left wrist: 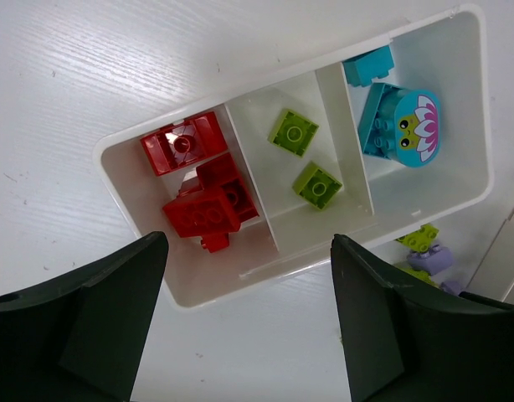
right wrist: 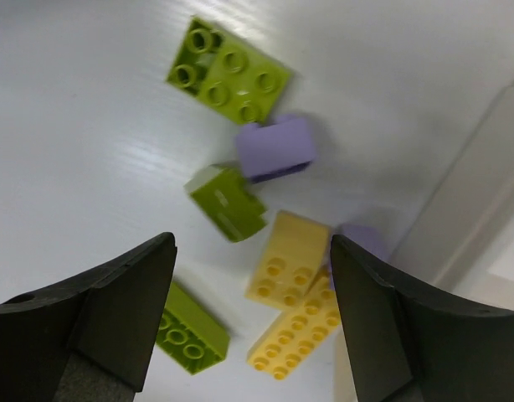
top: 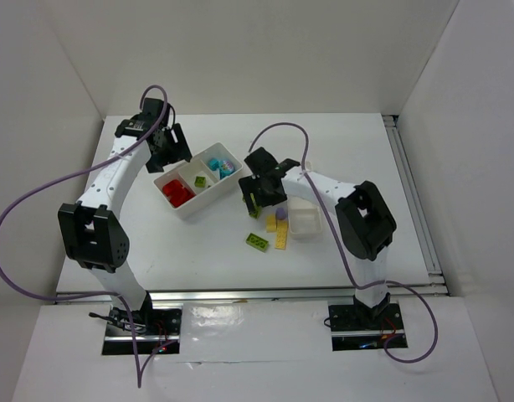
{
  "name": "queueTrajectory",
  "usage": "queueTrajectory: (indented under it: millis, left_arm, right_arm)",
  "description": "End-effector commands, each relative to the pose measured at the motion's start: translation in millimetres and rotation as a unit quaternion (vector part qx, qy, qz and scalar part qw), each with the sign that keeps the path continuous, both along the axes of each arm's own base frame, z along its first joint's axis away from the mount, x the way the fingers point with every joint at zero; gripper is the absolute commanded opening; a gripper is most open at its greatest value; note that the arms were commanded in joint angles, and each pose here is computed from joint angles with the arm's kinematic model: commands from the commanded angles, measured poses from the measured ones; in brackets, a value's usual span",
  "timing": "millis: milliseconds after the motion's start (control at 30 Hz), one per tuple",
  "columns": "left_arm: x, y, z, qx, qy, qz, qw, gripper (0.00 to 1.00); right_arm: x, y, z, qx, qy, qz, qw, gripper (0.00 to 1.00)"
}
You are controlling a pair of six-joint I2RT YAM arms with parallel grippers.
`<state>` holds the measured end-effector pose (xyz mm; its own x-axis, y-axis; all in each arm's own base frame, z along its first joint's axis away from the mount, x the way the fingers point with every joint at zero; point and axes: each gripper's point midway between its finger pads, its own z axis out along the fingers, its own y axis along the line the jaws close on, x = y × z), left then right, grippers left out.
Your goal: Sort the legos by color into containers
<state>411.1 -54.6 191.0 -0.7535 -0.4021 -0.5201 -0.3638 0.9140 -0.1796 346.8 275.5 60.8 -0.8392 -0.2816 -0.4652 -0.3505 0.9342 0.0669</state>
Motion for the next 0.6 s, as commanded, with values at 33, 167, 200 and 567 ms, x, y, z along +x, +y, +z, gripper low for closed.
queueTrajectory:
  millis: [33, 167, 200, 567]
  left_arm:
    - [-1, -3, 9, -0.004, -0.016, -0.006, 1.0, 0.88]
    - [-1, -3, 9, -0.004, -0.016, -0.006, 1.0, 0.87]
    - [-1, -6, 9, -0.004, -0.016, -0.011, 1.0, 0.87]
    - [1, -8, -1, -0.006, -0.006, -0.013, 1.0, 0.87]
  right_arm:
    - [-12, 30, 17, 0.061, 0.008, 0.012, 0.998, 0.8]
    - [-13, 42, 19, 0.084, 0.004, 0.015, 0.996, 0.66]
    - [-11, 43, 15, 0.083, 0.005, 0.015, 0.996, 0.64]
    - [2, 44, -4, 0.043, 0.007, -0.005, 0.999, 0.68]
